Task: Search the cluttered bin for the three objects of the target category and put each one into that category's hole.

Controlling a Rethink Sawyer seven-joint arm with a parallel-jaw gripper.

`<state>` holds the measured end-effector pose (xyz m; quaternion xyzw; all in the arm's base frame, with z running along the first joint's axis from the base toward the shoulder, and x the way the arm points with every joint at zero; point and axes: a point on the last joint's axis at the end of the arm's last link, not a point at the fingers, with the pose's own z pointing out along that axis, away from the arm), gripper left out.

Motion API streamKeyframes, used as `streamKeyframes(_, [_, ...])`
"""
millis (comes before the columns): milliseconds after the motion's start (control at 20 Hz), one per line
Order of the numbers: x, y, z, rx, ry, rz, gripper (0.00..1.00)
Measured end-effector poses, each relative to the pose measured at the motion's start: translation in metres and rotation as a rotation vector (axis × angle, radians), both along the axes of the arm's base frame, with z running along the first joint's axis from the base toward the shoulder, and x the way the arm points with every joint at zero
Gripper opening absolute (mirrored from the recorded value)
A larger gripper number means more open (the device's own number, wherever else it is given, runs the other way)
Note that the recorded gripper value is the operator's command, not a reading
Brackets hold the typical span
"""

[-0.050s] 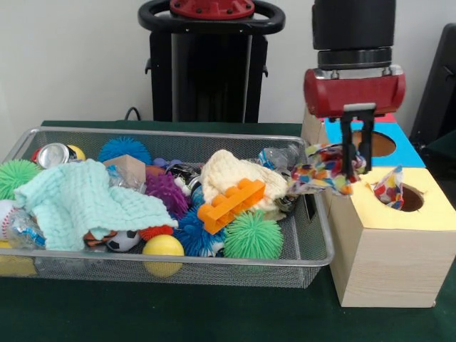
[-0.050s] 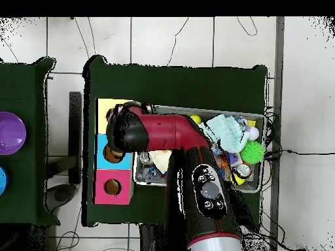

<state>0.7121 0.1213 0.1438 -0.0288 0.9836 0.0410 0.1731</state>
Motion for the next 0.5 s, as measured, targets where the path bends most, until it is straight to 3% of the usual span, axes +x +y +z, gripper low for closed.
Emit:
streamKeyframes(150, [0.004,0.019,0.004,0.043,0.0,0.0,0.0])
streamKeyframes(500, [0.003,0.048,0.006,0.081,0.008,0.011,0.0])
